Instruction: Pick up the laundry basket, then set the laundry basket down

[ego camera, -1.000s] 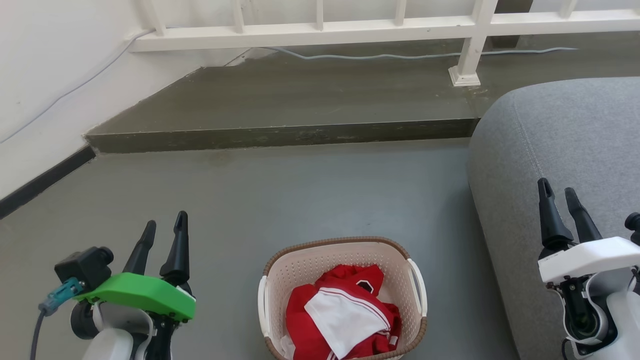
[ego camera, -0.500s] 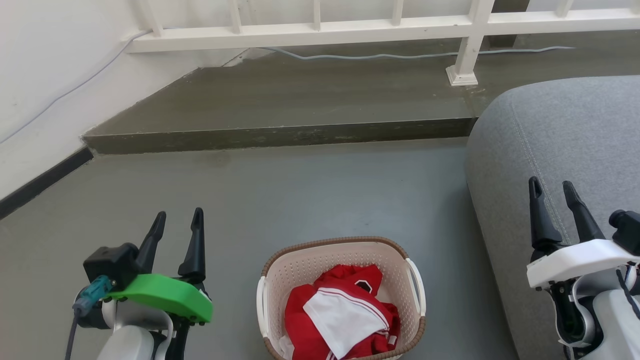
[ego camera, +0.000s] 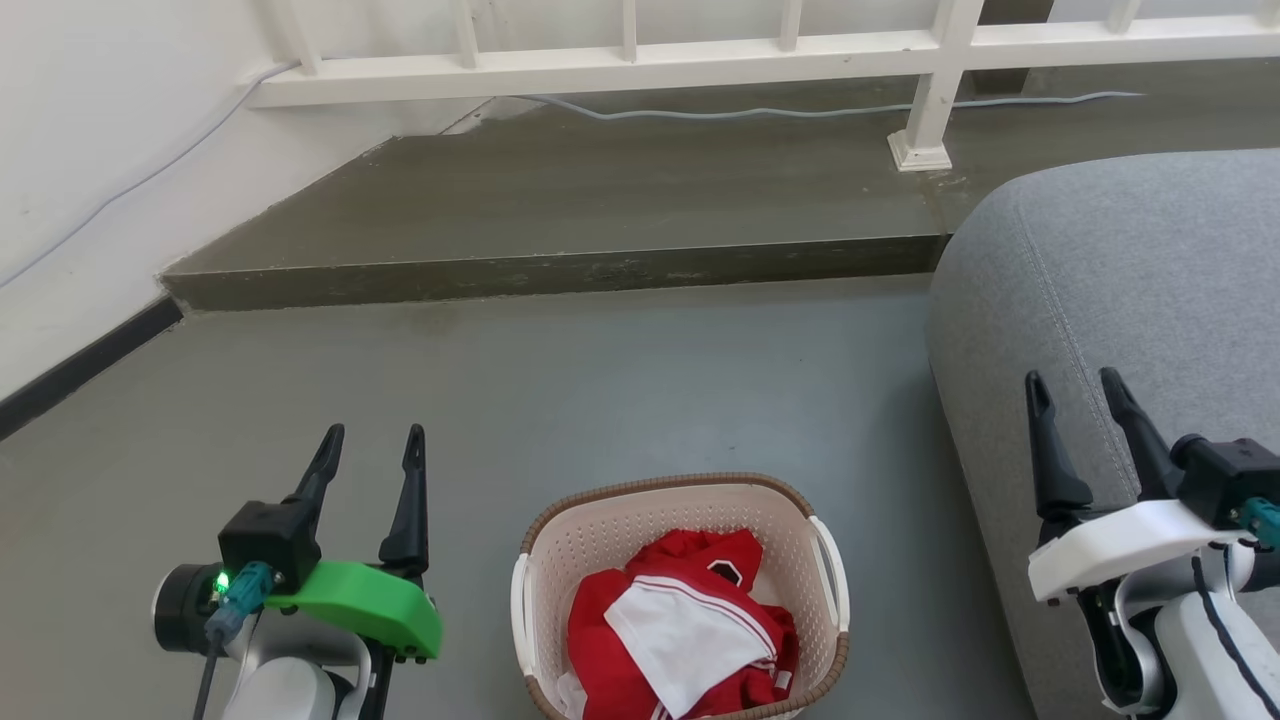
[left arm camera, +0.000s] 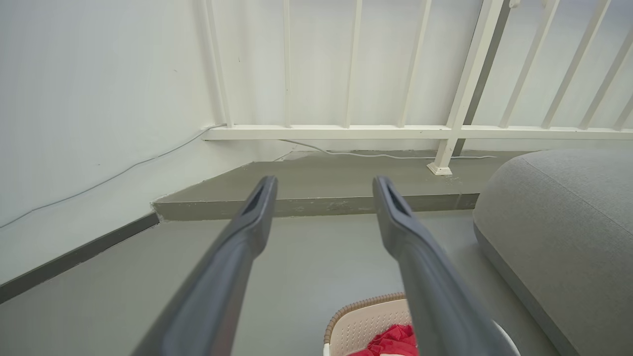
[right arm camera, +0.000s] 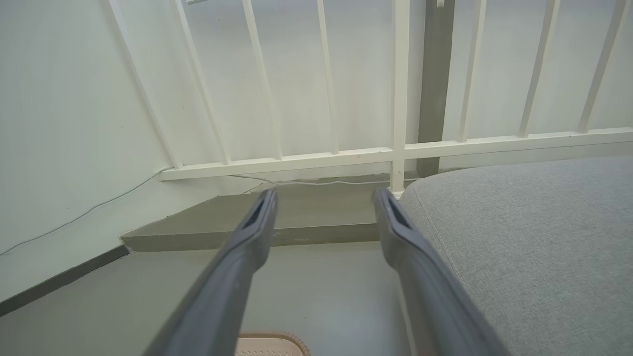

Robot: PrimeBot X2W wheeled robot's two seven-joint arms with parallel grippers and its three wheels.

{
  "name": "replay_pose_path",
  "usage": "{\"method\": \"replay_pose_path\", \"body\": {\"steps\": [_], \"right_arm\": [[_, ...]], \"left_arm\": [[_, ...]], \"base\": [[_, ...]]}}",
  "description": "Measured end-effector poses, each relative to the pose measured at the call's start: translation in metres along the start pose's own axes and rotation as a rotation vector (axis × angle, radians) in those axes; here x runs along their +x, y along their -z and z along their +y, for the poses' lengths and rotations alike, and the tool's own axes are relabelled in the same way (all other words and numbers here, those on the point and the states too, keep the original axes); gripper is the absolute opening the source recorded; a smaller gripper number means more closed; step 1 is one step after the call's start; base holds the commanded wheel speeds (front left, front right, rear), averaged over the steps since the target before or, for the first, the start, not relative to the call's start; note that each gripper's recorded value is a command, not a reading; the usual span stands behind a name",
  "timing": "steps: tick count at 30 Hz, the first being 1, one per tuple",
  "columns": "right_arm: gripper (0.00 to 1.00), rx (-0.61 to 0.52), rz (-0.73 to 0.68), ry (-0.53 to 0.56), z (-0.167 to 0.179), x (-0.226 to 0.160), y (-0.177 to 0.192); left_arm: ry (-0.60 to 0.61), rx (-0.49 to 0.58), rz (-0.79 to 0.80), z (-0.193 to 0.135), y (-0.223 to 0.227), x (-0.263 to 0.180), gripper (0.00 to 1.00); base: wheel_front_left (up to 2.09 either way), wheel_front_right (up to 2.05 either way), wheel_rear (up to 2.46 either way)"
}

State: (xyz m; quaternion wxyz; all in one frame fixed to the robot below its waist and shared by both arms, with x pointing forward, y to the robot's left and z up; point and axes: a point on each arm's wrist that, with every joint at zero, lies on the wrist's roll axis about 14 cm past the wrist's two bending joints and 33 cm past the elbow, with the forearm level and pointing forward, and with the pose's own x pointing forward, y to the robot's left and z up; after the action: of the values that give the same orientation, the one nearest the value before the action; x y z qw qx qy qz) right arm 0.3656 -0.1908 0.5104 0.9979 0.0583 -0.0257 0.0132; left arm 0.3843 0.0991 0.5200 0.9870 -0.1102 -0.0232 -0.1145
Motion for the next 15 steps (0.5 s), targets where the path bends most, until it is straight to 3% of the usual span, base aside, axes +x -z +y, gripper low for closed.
{"method": "replay_pose_path", "body": {"steps": [7, 15], "right_arm": [[1.00, -0.053, 0.007, -0.019, 0.003, -0.005, 0.007], [1.00, -0.041, 0.027, -0.038, 0.007, -0.006, 0.014]], "left_arm": [[-0.009, 0.066, 0.001, 0.001, 0.001, 0.000, 1.00], [-0.030, 0.067, 0.022, 0.007, 0.005, 0.000, 1.00]], "base": [[0.00, 0.00, 0.00], [0.00, 0.00, 0.00]]}}
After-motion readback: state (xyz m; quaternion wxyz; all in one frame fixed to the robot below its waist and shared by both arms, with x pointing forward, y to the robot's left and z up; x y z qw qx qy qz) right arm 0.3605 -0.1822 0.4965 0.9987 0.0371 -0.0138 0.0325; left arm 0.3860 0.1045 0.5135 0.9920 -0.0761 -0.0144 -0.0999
